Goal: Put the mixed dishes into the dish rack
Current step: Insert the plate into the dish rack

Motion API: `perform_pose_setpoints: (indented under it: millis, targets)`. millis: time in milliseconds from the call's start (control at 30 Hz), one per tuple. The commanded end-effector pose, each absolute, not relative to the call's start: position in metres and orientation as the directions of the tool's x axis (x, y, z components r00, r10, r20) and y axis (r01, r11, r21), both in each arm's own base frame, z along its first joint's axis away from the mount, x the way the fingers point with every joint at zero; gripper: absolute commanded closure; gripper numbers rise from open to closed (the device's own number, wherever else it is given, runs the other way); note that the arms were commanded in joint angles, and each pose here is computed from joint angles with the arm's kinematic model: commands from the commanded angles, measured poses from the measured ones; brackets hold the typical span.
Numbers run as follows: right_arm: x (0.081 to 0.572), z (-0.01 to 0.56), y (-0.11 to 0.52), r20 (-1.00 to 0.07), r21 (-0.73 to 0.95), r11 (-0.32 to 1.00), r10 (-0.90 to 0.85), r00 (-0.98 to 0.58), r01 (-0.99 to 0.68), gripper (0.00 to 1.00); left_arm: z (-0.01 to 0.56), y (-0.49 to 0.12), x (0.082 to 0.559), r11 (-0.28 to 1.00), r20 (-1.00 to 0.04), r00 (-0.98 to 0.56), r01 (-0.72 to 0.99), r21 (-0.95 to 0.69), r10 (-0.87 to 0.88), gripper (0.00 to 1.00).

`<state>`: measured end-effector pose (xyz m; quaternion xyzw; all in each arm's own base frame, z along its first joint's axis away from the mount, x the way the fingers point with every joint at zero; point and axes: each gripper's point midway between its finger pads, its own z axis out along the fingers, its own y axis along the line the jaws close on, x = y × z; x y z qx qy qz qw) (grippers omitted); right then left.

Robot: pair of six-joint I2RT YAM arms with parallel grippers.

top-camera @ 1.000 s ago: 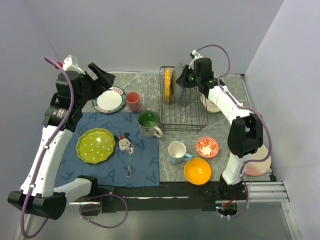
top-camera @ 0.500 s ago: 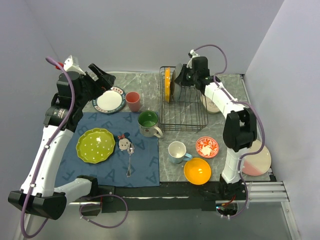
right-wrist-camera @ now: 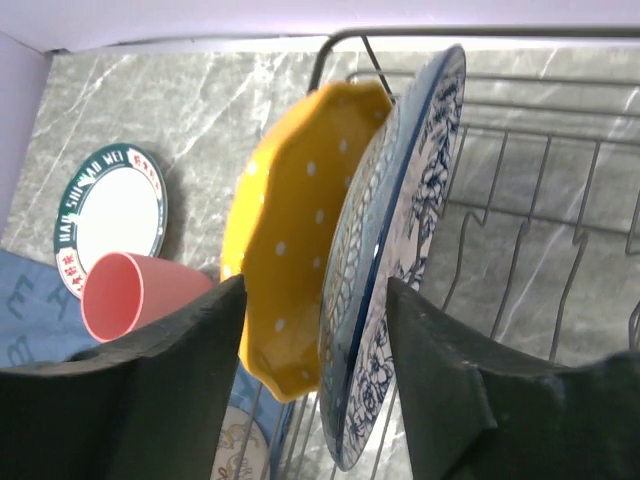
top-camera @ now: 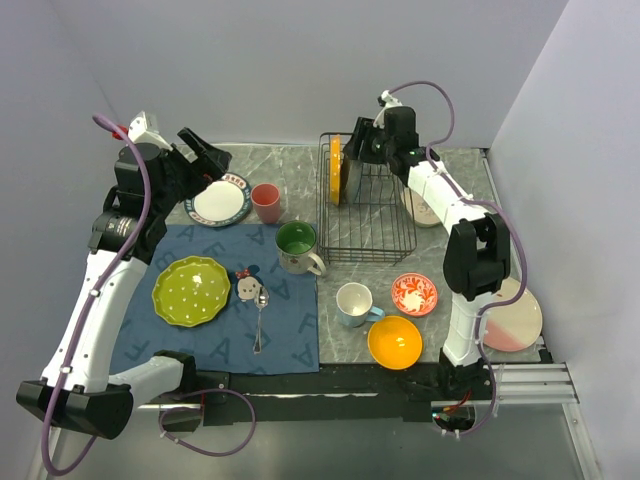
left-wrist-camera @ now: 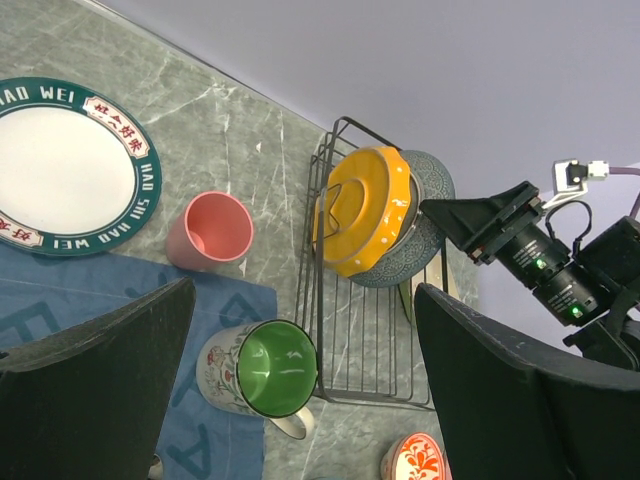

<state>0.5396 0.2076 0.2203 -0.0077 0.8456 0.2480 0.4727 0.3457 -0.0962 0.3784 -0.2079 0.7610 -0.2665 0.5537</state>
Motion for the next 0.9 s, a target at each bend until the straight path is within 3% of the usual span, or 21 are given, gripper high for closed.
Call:
perform_pose_setpoints:
  millis: [0,733,867]
  targets:
    - [0.540,0.284,0.216,-0.865,0.412,0.852,0.254,-0.433,-0.323,0.33,0.389,-0.097,0.349,0.770,-0.742,-0.274,0.009,-0.638,-0.612,0.03]
    - [0.505,0.307,0.251,-0.812,0.548,0.691,0.306,-0.498,-0.470,0.32,0.383,-0.091,0.344,0.779,-0.748,-0.267,-0.014,-0.627,-0.607,0.03]
    - [0.506,0.303,0.246,-0.809,0.546,0.711,0.312,-0.498,-0.443,0.32,0.381,-0.088,0.342,0.785,-0.753,-0.264,-0.025,-0.619,-0.603,0.03]
